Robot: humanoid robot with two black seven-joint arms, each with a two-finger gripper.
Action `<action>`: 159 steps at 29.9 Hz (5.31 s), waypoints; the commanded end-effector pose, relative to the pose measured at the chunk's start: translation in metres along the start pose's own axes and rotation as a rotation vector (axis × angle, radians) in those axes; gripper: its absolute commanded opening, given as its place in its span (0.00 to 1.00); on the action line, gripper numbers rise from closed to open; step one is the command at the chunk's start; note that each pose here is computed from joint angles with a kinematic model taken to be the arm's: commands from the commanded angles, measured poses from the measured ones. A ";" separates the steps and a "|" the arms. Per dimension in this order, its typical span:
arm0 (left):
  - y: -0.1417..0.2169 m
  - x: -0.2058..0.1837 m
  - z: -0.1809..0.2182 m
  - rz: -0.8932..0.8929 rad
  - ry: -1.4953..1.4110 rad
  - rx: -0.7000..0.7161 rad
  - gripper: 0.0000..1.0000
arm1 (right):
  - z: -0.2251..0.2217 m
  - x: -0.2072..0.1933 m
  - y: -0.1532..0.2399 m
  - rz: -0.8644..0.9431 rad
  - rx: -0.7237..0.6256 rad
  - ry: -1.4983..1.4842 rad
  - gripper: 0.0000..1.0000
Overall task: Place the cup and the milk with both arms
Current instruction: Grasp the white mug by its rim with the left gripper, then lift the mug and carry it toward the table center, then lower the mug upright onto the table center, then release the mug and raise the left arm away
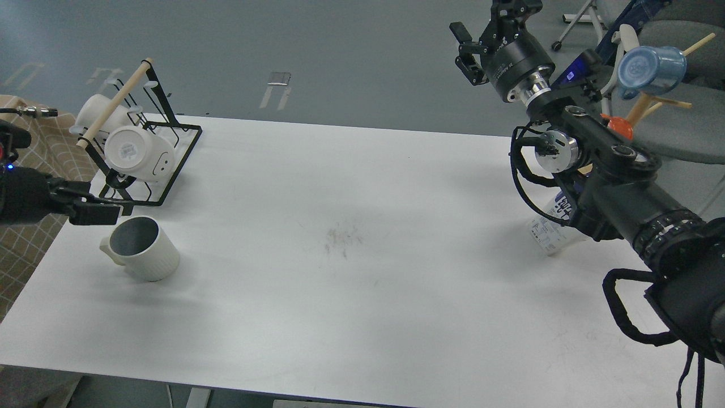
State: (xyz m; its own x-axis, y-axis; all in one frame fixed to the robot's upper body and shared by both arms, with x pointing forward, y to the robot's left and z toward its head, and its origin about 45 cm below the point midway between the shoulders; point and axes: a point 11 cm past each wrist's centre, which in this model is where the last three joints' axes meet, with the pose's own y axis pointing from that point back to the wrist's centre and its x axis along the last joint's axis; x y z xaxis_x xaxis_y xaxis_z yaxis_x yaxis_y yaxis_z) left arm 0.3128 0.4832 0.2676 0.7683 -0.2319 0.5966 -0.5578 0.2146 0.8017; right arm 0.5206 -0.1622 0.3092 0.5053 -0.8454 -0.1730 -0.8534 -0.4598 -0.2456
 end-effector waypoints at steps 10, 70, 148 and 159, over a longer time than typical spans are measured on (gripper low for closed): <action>-0.032 -0.018 -0.001 -0.008 0.031 -0.015 1.00 | 0.002 0.003 0.003 0.008 -0.003 0.000 1.00; -0.028 0.035 0.084 0.138 -0.201 -0.230 0.00 | -0.007 0.009 0.001 0.020 0.010 0.015 1.00; -0.140 0.177 0.261 0.114 -0.281 -0.448 0.93 | -0.031 0.013 -0.005 0.004 0.046 0.044 1.00; -0.046 0.264 0.251 0.393 0.299 -0.803 0.94 | -0.120 0.064 0.034 -0.070 0.083 0.289 1.00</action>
State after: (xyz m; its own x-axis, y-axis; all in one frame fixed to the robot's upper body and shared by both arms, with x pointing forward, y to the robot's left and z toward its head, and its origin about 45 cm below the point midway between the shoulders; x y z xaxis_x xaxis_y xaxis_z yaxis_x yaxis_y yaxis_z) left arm 0.4589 0.1666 0.3662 0.6559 0.0399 0.7538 -0.4680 0.8050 0.3646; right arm 0.5185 -0.2456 0.3848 0.4878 -0.8721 0.0387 -0.8185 -0.4723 -0.3273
